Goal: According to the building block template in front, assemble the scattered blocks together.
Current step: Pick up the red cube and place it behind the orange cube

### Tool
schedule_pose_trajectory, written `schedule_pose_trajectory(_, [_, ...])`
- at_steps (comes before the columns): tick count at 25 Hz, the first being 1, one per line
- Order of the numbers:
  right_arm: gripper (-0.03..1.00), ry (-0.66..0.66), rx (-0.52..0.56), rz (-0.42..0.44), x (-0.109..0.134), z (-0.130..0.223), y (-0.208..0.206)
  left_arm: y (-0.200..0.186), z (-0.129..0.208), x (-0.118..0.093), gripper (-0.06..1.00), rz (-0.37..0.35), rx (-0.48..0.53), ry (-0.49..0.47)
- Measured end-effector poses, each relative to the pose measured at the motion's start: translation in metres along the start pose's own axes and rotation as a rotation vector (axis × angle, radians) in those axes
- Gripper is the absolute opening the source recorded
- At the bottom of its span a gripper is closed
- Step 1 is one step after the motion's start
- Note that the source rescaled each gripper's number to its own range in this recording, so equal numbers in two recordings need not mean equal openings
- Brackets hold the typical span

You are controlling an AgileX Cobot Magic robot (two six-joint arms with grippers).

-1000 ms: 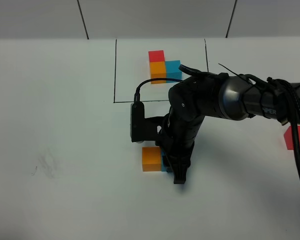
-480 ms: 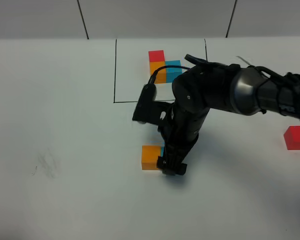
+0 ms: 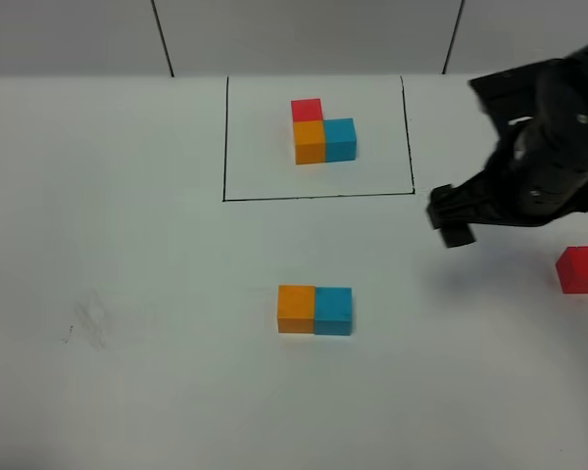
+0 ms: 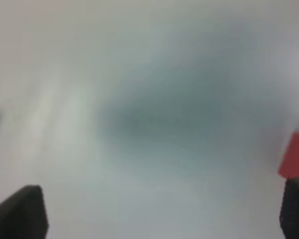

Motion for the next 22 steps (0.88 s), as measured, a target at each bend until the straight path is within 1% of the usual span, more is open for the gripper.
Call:
schedule_pose_trajectory(3, [0.90, 0.106, -0.015, 0.041, -0.037, 0.009, 0.002, 0.000, 0.000, 0.000, 0.83, 0.000, 0.000, 0.000])
schedule_pose_trajectory(5, [0.90, 0.162, -0.035, 0.056, -0.057, 0.010, 0.007, 0.000, 0.000, 0.000, 0.83, 0.000, 0.000, 0.000])
schedule_pose_trajectory(7, [0.90, 0.205, -0.041, 0.071, -0.073, 0.009, 0.014, 0.000, 0.000, 0.000, 0.83, 0.000, 0.000, 0.000])
schedule_pose_trajectory(10, [0.89, 0.224, -0.033, 0.089, -0.089, 0.007, 0.026, 0.000, 0.000, 0.000, 0.83, 0.000, 0.000, 0.000])
schedule_pose_trajectory(16, [0.89, 0.232, 0.042, 0.111, -0.107, 0.007, 0.063, 0.000, 0.000, 0.000, 0.83, 0.000, 0.000, 0.000])
schedule_pose_trajectory(18, [0.89, 0.221, 0.064, 0.110, -0.109, 0.008, 0.076, 0.000, 0.000, 0.000, 0.83, 0.000, 0.000, 0.000])
schedule_pose_trajectory(22, [0.89, 0.203, 0.058, 0.101, -0.109, 0.006, 0.096, 0.000, 0.000, 0.000, 0.83, 0.000, 0.000, 0.000])
Point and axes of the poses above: a point on each arm's last joint axis where the gripper is mounted, y pointing out along that axis toward the gripper, x along the wrist's bending axis when the last joint is at zero, z = x × y, the point moved 1 cm from there along y, pointing out along that axis toward the gripper, and after that the axes turned 5 degrees about y, right-handed, at the moved point
